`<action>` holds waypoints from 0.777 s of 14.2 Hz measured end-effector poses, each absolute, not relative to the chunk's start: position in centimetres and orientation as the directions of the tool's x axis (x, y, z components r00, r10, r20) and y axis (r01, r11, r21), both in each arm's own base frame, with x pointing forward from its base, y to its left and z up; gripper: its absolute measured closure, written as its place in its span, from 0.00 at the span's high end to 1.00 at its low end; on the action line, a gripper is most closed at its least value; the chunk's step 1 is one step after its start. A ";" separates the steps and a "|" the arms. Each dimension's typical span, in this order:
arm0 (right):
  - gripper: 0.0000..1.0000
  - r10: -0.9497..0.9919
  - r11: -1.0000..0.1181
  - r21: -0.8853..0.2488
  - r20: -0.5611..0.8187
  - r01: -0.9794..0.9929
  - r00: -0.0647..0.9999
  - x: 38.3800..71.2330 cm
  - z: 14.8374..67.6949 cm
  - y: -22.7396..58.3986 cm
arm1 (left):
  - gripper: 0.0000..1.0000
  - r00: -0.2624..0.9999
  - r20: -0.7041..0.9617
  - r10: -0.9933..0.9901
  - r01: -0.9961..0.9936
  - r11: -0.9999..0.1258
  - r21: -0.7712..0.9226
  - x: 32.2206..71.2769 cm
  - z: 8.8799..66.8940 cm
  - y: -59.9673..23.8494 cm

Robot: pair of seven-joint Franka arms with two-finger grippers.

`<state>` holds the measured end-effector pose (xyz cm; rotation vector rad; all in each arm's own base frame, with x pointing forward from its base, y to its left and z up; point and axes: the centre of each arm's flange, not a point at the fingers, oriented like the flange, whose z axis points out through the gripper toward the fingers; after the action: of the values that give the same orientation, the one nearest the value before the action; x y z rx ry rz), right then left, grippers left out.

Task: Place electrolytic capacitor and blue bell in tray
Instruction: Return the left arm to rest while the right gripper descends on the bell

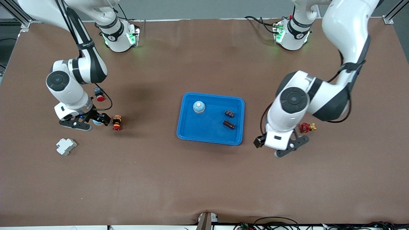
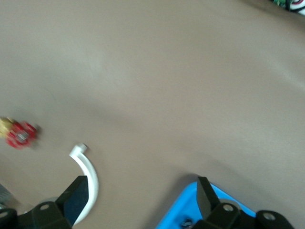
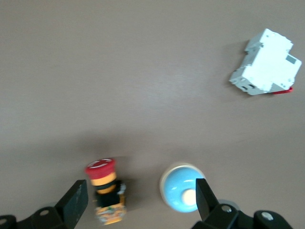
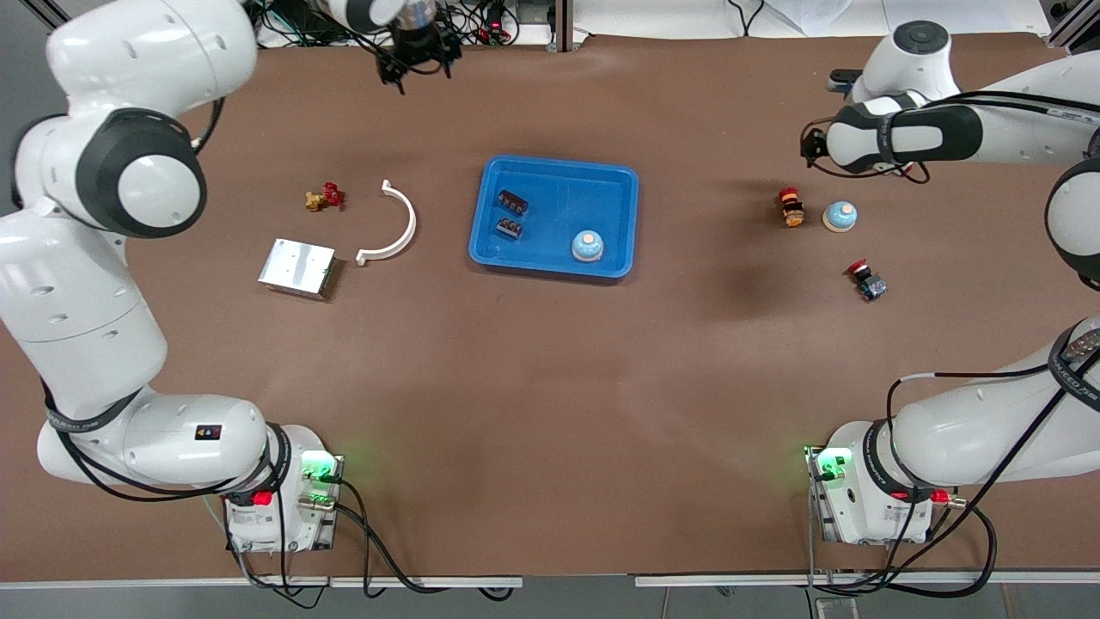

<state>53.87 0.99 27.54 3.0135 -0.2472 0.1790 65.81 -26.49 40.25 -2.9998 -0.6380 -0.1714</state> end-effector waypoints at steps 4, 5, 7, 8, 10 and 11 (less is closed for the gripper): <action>1.00 -0.153 -0.981 0.106 0.116 -0.165 0.981 53.4 27.0 -1.4 | 1.00 0.949 0.141 0.283 0.299 -0.949 -0.105 65.8 45.0 -22.2; 1.00 -0.154 -0.980 0.105 0.116 -0.167 0.981 53.3 26.8 -1.6 | 1.00 0.952 0.148 0.268 0.285 -0.952 -0.112 65.7 46.3 -21.3; 1.00 -0.160 -0.980 0.099 0.122 -0.172 0.980 52.9 26.0 -2.0 | 1.00 0.951 0.154 0.269 0.285 -0.954 -0.097 65.4 48.9 -19.7; 1.00 -0.163 -0.980 0.093 0.130 -0.176 0.978 52.6 25.5 -2.2 | 1.00 0.948 0.157 0.277 0.292 -0.953 -0.085 65.3 50.2 -18.7; 1.00 -0.172 -0.979 0.086 0.127 -0.184 0.977 51.8 23.9 -2.9 | 1.00 0.946 0.165 0.278 0.292 -0.954 -0.065 65.1 52.3 -16.6; 1.00 -0.180 -0.978 0.085 0.117 -0.190 0.977 51.4 23.2 -3.2 | 1.00 0.947 0.170 0.271 0.285 -0.956 -0.067 64.9 53.4 -15.7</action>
<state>51.40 -3.18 23.21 3.0280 -0.2838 0.1659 64.90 -15.75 53.35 -3.0105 -0.4308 -0.2438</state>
